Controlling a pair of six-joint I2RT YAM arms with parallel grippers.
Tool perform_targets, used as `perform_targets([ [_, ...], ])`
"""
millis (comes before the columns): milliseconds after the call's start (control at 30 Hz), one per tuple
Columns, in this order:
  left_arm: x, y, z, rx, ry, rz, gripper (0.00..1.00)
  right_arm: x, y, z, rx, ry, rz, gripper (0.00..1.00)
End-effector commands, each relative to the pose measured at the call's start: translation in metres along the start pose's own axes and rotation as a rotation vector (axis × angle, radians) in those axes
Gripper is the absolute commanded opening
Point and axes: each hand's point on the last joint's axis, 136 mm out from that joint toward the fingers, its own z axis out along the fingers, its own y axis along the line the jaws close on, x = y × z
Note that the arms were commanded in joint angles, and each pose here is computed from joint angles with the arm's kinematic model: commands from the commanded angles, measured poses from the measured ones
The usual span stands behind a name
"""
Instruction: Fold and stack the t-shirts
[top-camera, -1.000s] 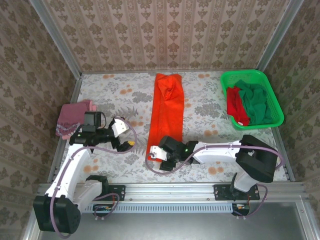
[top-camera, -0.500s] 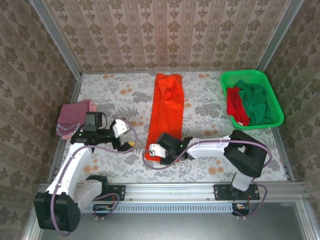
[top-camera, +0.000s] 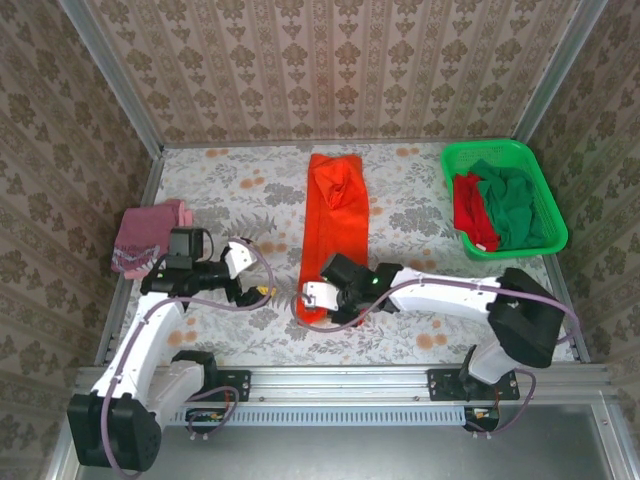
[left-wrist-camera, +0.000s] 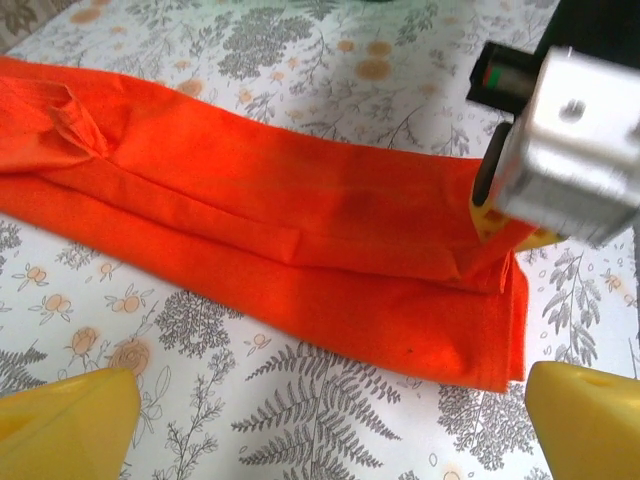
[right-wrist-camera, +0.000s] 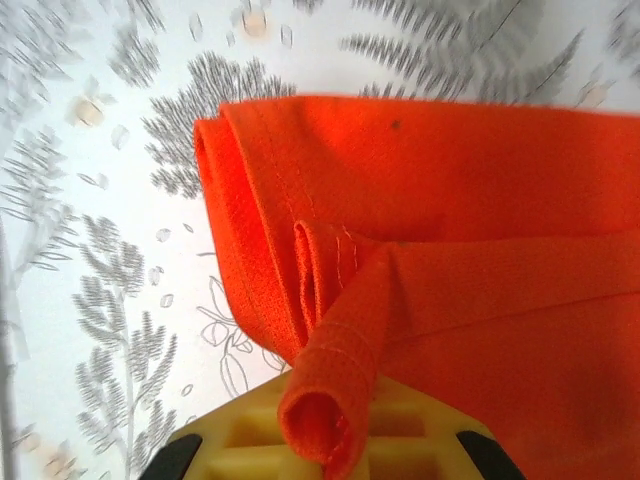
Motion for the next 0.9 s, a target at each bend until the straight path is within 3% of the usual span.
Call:
perform_targets([
  [0,-0.009,-0.009,-0.001,0.034,-0.068,-0.013,1.0,-0.005,-0.001,-0.034,-0.074,0.018,-0.043,0.0],
  [167,-0.003,-0.009,0.002,0.04,-0.06,-0.002,1.0,-0.01,-0.05,-0.049,-0.019,0.01,-0.034,0.0],
  [467,0.004,-0.004,0.005,0.036,-0.045,-0.017,1.0,-0.008,-0.145,-0.038,0.097,0.041,-0.023,0.0],
  [867,0.01,0.0,0.006,0.035,-0.032,-0.037,1.0,-0.001,-0.21,-0.004,0.121,0.059,0.006,0.0],
])
